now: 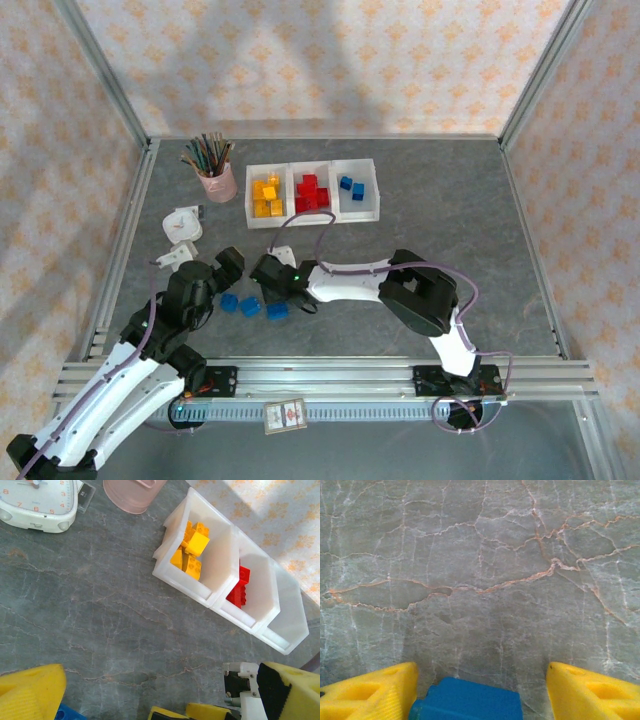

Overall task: Sort the legos into containers by color
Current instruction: Pick up the lego from the bottom-center of the table, then place the lego in the container.

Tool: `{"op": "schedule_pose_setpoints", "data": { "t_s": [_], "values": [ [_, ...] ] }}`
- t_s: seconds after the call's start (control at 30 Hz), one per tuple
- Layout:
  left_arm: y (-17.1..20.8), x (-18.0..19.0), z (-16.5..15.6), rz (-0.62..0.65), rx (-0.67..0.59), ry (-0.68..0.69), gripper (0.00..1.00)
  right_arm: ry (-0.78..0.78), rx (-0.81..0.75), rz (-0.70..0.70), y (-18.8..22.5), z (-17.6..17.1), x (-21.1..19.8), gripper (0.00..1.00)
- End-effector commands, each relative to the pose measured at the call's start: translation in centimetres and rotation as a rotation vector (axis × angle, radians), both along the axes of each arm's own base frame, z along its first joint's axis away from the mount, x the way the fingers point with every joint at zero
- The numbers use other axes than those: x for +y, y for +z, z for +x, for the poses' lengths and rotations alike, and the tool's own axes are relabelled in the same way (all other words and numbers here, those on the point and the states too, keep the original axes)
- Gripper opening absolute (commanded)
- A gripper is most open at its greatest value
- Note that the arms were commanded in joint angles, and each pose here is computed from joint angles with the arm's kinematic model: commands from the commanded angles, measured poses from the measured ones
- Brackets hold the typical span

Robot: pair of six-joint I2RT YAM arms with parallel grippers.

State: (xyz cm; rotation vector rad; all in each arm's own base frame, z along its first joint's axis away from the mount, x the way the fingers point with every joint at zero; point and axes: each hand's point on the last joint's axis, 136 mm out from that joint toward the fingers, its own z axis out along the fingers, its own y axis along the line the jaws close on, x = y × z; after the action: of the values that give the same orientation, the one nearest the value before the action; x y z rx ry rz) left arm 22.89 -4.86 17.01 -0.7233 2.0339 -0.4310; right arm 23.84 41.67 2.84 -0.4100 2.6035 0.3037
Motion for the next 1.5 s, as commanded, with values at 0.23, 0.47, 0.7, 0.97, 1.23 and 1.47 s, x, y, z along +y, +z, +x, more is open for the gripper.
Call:
{"op": "schedule_pose_setpoints", "data": {
  "t_s": [0.23,0.47,0.7,0.97,1.23,1.47],
  "values": [
    [-0.5,0.3,0.2,0.007,0.012,0.017,0.99,-0.032,-0.05,-0.057,0.9,0.1,-1.8,0.52],
    [-0.1,0.1,0.3,-0.001,0.005,0.015,0.99,-0.03,-0.085,-0.038,2.3,0.6,-1.6,0.37],
    [1.2,-1.0,0.9,-0.03,-0.015,-0.027,0.99,-0.027,-0.143,0.036,6.1,1.4,-2.2,0.34],
    [2.1,-3.7,2.6,-0.081,-0.034,-0.124,0.99,-0.118,-0.208,0.092,11.1,5.5,-7.0,0.35],
    [1.8,-7.9,5.0,-0.122,-0.028,-0.249,0.99,-0.254,-0.286,0.114,14.9,12.2,-13.6,0.36],
    [3.1,-12.2,7.7,-0.135,-0.063,-0.346,0.99,-0.407,-0.341,0.094,15.7,20.3,-19.1,0.37]
  ]
}}
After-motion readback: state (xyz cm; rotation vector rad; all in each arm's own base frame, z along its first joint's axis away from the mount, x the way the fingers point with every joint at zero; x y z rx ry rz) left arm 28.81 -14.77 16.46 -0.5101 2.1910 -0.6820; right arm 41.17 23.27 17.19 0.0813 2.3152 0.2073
